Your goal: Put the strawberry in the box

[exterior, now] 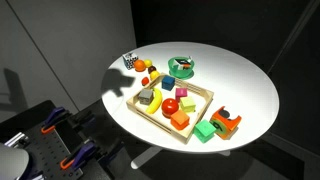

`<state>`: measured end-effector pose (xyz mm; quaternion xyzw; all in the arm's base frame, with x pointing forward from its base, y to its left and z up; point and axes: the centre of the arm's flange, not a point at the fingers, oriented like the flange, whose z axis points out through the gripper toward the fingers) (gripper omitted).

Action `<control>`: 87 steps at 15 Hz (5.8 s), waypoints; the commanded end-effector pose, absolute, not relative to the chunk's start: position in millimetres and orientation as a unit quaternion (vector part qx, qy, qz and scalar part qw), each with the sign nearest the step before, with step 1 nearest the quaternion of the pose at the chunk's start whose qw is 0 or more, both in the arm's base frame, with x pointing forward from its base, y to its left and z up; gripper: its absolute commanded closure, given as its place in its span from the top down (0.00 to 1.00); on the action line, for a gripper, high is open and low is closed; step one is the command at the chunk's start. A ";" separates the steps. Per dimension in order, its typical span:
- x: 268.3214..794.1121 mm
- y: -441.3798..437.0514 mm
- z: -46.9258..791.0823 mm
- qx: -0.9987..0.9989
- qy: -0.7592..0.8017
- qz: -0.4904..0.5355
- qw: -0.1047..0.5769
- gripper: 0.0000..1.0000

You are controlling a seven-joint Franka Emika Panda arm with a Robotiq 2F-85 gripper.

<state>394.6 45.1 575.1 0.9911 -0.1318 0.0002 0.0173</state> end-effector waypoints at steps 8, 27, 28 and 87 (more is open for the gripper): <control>399.6 45.1 568.3 0.991 -0.133 -0.006 0.021 1.00; 498.0 57.6 434.1 0.994 -0.106 0.005 0.010 1.00; 504.1 59.3 429.7 0.995 -0.102 0.015 0.007 1.00; 599.7 49.5 156.1 0.998 0.018 -0.010 0.051 1.00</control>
